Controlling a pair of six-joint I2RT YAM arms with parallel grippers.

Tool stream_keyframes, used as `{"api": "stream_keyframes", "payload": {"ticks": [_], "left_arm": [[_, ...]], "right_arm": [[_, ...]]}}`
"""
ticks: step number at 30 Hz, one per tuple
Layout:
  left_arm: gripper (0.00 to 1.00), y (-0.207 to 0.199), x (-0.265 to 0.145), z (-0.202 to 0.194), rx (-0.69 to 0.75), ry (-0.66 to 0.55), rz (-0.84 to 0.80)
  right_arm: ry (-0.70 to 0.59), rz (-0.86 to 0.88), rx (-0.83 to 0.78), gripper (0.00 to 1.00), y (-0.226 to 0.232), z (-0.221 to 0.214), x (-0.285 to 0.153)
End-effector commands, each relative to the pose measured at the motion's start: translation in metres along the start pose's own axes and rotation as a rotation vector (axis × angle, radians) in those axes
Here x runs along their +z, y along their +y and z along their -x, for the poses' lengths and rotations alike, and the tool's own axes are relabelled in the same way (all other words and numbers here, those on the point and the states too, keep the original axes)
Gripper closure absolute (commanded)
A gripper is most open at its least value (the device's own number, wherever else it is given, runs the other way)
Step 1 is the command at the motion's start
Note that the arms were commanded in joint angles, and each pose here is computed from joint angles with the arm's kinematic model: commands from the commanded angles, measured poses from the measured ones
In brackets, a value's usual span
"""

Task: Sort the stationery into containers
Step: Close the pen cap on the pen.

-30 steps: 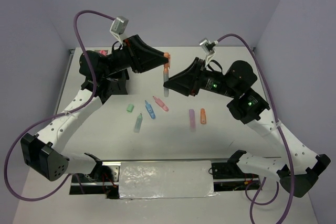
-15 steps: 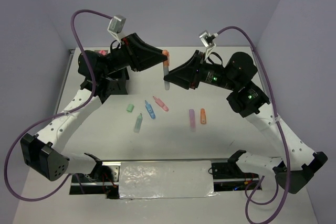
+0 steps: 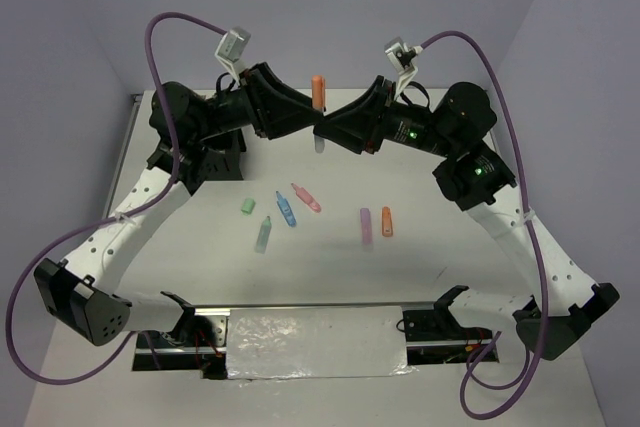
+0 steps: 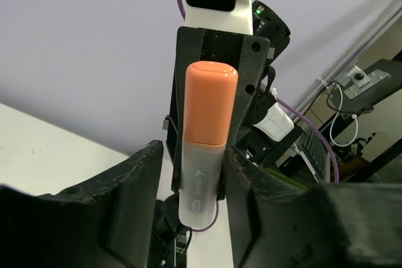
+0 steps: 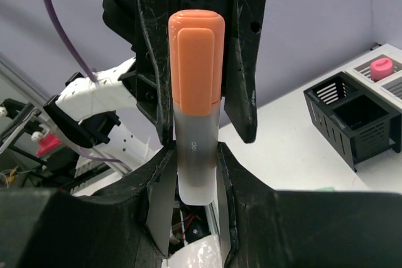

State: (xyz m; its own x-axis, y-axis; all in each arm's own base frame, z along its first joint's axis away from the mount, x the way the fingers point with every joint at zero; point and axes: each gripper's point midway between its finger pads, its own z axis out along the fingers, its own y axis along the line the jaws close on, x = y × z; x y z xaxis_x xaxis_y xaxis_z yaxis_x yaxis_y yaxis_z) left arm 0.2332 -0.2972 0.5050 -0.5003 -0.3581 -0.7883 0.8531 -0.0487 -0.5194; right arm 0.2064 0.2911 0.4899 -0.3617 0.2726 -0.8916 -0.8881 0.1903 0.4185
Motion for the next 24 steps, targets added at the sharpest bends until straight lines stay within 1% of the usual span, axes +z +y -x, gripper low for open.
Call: {"api": "stream_keyframes", "payload": {"ticks": [1,2,4,6,8,10,11,13,14,15,16,17,18,20,23,24], "left_arm": [[0.46,-0.023,0.001,0.017,0.106,-0.024,-0.035],[0.52,-0.023,0.001,0.016,0.110,-0.020,-0.041],[0.59,-0.023,0.002,0.018,0.119,-0.023,-0.038],[0.60,-0.022,0.002,0.019,0.124,-0.023,-0.036],[0.66,-0.021,0.003,0.020,0.127,-0.024,-0.043],[0.67,-0.023,0.004,0.020,0.131,-0.024,-0.055],[0.79,-0.022,0.004,0.020,0.132,-0.025,-0.057],[0.92,-0.024,0.004,0.019,0.131,-0.022,-0.071],[0.97,-0.025,0.004,0.019,0.140,-0.023,-0.082],[1.00,-0.026,0.004,0.018,0.143,-0.019,-0.091],[1.00,-0.028,0.003,0.016,0.140,-0.011,-0.103],[1.00,-0.033,0.002,0.016,0.163,-0.017,-0.130],[1.00,-0.040,0.001,0.016,0.157,-0.017,-0.153],[1.00,-0.054,-0.002,0.017,0.198,-0.022,-0.216],[1.00,-0.070,-0.005,0.017,0.192,-0.010,-0.282],[1.00,-0.081,-0.007,0.018,0.192,-0.011,-0.326]], "right_arm": [[-0.034,0.076,-0.086,0.88,0.021,0.015,-0.005],[-0.019,0.070,-0.076,0.88,0.020,0.011,-0.005],[-0.006,0.072,-0.075,0.87,0.019,0.008,-0.005],[0.007,0.071,-0.072,0.87,0.018,0.005,-0.006],[0.013,0.076,-0.074,0.87,0.019,0.004,-0.006],[0.024,0.082,-0.073,0.87,0.019,0.002,-0.006],[0.025,0.083,-0.072,0.86,0.020,0.001,-0.006],[0.025,0.074,-0.069,0.85,0.018,0.001,-0.006],[0.024,0.071,-0.067,0.83,0.018,0.001,-0.006],[0.022,0.065,-0.065,0.79,0.017,0.001,-0.006],[0.019,0.069,-0.063,0.69,0.018,0.001,-0.006],[0.022,0.071,-0.056,0.63,0.016,-0.002,-0.006],[0.006,0.084,-0.065,0.51,0.019,0.000,-0.007],[0.023,0.129,-0.045,0.46,0.023,-0.006,-0.007],[0.038,0.216,-0.030,0.40,0.033,-0.007,-0.007],[0.048,0.281,-0.025,0.37,0.043,-0.006,-0.010]]}}
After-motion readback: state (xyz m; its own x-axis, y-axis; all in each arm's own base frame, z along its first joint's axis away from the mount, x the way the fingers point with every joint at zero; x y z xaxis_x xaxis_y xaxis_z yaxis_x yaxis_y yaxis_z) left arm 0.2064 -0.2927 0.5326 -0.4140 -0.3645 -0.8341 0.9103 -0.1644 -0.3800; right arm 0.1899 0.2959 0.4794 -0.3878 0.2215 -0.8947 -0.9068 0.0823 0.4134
